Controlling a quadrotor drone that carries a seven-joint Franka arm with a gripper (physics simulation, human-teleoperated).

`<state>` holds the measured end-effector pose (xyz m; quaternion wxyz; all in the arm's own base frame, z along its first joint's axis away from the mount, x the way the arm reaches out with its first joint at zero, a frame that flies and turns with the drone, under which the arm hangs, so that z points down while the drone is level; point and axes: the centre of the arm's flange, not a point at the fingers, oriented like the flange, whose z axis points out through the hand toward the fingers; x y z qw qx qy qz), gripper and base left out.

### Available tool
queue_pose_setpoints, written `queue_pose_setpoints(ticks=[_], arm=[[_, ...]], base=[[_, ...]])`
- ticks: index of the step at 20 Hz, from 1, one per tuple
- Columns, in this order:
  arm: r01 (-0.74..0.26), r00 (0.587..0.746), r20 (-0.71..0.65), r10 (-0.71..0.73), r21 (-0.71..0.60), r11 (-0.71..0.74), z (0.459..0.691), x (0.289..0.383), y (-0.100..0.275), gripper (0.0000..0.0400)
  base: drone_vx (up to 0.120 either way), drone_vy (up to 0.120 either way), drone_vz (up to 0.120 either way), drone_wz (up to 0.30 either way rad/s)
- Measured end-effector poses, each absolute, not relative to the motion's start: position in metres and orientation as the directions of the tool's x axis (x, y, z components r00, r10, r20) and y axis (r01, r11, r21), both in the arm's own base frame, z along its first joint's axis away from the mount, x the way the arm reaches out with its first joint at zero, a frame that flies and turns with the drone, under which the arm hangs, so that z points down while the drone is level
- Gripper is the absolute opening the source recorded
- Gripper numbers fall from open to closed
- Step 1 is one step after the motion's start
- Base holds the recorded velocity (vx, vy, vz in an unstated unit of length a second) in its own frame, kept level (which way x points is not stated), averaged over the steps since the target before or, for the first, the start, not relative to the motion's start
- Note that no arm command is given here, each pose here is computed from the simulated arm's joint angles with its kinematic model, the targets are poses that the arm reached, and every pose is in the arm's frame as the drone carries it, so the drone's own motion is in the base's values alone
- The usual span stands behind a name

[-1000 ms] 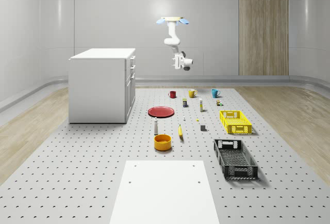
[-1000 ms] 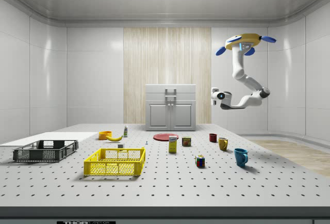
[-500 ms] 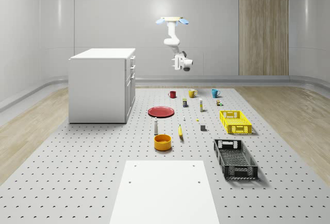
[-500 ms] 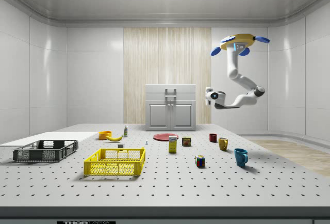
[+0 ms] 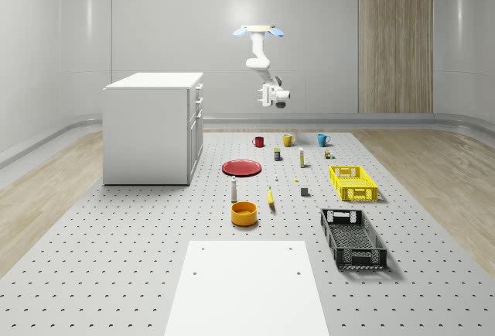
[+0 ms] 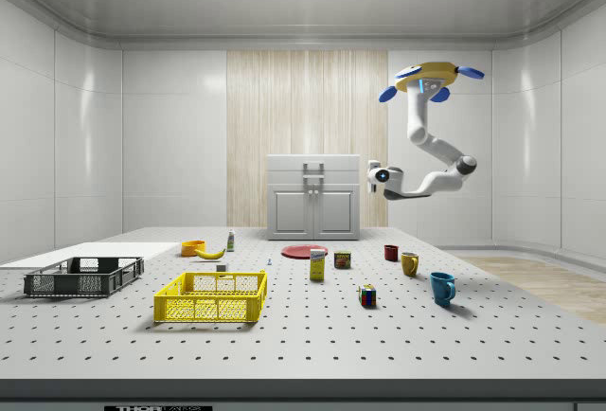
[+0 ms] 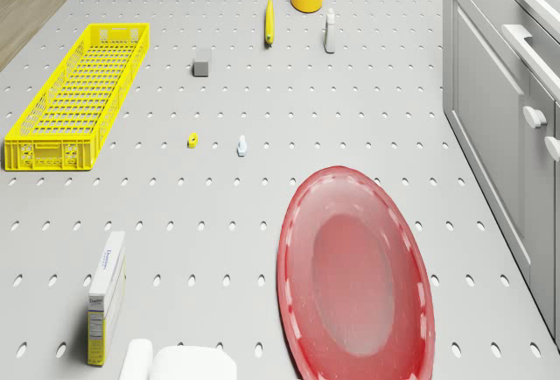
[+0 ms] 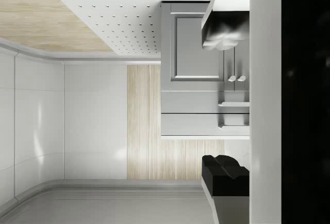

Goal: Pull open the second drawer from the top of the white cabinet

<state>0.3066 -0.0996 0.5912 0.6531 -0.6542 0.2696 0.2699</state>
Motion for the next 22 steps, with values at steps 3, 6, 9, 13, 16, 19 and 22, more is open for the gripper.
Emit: queue_pose_setpoints(ticks=[3, 6, 9, 13, 16, 19, 22], arm=[[-0.705, 0.709, -0.705, 0.0, -0.709, -0.002, 0.5912, 0.3066, -0.0996, 0.03], [-0.705, 0.709, -0.705, 0.0, -0.709, -0.001, 0.5912, 0.3067, -0.0996, 0.03], [-0.705, 0.709, -0.705, 0.0, -0.709, -0.001, 0.5912, 0.3067, -0.0996, 0.03], [-0.705, 0.709, -0.705, 0.0, -0.709, -0.001, 0.5912, 0.3067, -0.0996, 0.03], [-0.705, 0.709, -0.705, 0.0, -0.709, -0.001, 0.5911, 0.3067, -0.0996, 0.03], [-0.705, 0.709, -0.705, 0.0, -0.709, -0.001, 0.5911, 0.3067, -0.0997, 0.03], [-0.706, 0.709, -0.706, 0.0, -0.709, -0.001, 0.5911, 0.3067, -0.0997, 0.03]], base=[[0.12, 0.0, 0.0, 0.0], [0.12, -0.013, 0.0, 0.0], [0.12, -0.12, 0.0, 0.0], [0.12, -0.12, 0.0, 0.0], [0.12, -0.12, 0.0, 0.0], [0.12, -0.12, 0.0, 0.0], [0.12, -0.12, 0.0, 0.0]])
